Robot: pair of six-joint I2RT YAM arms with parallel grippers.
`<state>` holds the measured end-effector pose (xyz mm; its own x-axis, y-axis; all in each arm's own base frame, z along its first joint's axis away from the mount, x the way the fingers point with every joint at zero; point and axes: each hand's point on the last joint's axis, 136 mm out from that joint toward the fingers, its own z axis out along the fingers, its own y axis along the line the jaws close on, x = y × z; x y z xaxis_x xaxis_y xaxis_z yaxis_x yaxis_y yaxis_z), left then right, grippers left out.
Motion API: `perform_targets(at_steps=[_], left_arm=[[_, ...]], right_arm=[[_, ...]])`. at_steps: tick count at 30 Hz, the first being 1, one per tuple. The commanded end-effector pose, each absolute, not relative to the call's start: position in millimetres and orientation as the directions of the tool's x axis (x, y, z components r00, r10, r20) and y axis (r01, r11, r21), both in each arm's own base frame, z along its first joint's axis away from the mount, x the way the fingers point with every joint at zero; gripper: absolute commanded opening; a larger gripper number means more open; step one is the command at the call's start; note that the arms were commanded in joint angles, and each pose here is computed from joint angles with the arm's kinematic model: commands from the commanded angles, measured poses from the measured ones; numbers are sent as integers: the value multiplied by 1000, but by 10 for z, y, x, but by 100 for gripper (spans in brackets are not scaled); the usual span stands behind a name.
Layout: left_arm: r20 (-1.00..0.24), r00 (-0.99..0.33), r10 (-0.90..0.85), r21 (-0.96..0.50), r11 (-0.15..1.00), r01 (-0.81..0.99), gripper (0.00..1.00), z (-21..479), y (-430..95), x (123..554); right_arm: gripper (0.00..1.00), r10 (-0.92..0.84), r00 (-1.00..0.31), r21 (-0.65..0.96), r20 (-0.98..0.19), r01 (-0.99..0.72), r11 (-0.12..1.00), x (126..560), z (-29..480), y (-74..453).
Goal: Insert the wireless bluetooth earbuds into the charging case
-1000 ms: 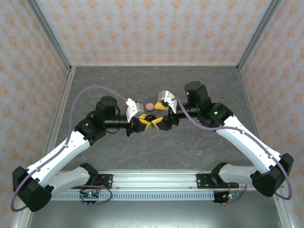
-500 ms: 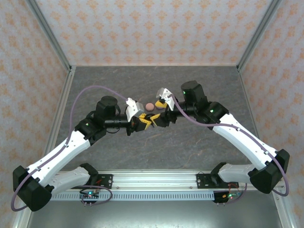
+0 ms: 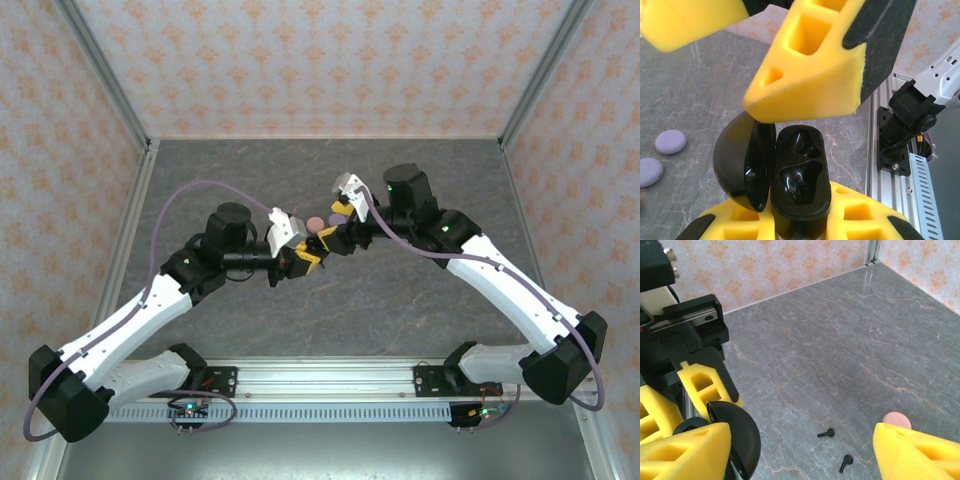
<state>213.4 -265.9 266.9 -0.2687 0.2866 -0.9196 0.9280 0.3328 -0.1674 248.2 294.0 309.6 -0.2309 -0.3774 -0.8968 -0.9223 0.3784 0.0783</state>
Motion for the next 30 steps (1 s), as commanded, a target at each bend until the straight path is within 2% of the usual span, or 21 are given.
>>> perform_targets(at_steps=[1, 8, 10, 13, 17, 23, 26, 30], left_arm=[[-937, -212, 279, -124, 302, 945, 5, 2792, -2686, 2087], [-938, -200, 283, -96, 343, 934, 5, 2729, -2638, 2136], [-941, -189, 280, -78, 364, 928, 5, 2708, -2611, 2157], [-947, -172, 270, -54, 393, 918, 4, 2677, -2563, 2171], [-957, -150, 250, -28, 435, 900, 1, 2644, -2485, 2175], [-969, -130, 210, -17, 468, 884, 1, 2686, -2366, 2053], [-975, -118, 188, -17, 467, 884, 1, 2741, -2319, 1974], [-978, -112, 177, -17, 464, 886, 1, 2774, -2278, 1904]], right_arm=[[74, -352, -219, 59, -910, -909, 414, 2574, 3249, 2918], [75, -290, -225, 87, -930, -904, 420, 2491, 3435, 2822], [75, -256, -236, 102, -937, -889, 447, 2474, 3511, 2750], [75, -227, -294, 128, -928, -826, 548, 2562, 3466, 2611], [75, -162, -464, 214, -871, -655, 724, 2792, 3103, 2401], [63, -118, -710, 323, -694, -454, 830, 2950, 2336, 2369], [61, -113, -771, 346, -627, -406, 846, 2998, 2063, 2463], [59, -178, -822, 291, -542, -382, 877, 3037, 1700, 2641]])
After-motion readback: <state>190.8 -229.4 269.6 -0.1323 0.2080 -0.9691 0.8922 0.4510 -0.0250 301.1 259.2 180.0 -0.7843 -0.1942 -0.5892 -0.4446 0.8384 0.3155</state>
